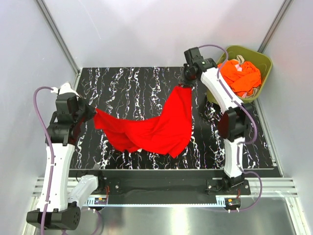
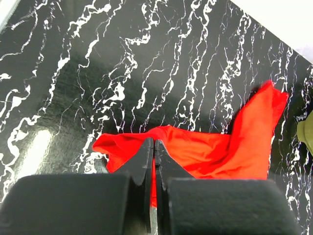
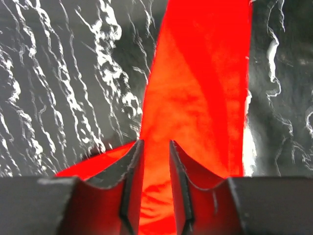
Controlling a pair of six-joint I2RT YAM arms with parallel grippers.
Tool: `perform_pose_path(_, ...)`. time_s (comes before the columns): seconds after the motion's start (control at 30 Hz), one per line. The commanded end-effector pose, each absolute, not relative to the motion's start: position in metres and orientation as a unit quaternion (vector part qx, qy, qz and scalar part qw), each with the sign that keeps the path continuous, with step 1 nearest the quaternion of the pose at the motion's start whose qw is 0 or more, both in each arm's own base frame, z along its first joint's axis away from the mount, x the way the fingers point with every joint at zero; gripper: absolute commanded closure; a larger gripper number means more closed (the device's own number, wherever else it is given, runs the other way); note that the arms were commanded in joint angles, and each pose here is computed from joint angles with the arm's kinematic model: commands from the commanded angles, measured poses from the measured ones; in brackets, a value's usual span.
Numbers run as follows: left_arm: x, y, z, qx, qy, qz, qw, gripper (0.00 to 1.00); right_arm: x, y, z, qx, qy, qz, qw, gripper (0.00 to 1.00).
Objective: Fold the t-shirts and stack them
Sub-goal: Flatten the tshirt out
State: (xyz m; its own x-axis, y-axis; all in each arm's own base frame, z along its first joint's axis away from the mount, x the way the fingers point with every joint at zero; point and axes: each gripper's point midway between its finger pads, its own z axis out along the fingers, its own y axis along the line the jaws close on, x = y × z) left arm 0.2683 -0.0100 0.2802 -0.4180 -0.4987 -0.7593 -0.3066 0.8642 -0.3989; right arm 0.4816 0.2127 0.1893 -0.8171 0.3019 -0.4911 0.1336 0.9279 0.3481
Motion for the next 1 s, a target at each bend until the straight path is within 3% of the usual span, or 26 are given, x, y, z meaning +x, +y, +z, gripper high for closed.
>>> perform_pose_path(0.0, 0.278, -0.017, 0.293, -0.229, 0.815, -0.129, 0.517, 1.0, 0.423, 0.188, 0.237, 0.161, 0.934, 0.108, 0.301, 0.66)
perform_pose_path(0.17, 0.282, -0.026, 0.288, -0.216, 0.819, -0.15, 0.51, 1.0, 0.344, 0.213, 0.195, 0.233, 0.92, 0.19, 0.25, 0.62)
perform_pose_path(0.2, 0.282, -0.028, 0.285, -0.214, 0.822, -0.154, 0.506, 1.0, 0.316, 0.21, 0.16, 0.241, 0.931, 0.174, 0.213, 0.62)
perform_pose_path(0.4, 0.279, -0.039, 0.275, -0.206, 0.825, -0.183, 0.494, 1.0, 0.224, 0.239, 0.103, 0.282, 0.93, 0.196, 0.132, 0.62)
perform_pose_path(0.63, 0.274, -0.046, 0.273, -0.191, 0.827, -0.198, 0.49, 1.0, 0.183, 0.26, 0.054, 0.306, 0.935, 0.16, 0.087, 0.62)
perform_pose_path(0.97, 0.271, -0.045, 0.275, -0.188, 0.826, -0.196, 0.494, 1.0, 0.168, 0.261, 0.032, 0.322, 0.934, 0.135, 0.077, 0.61)
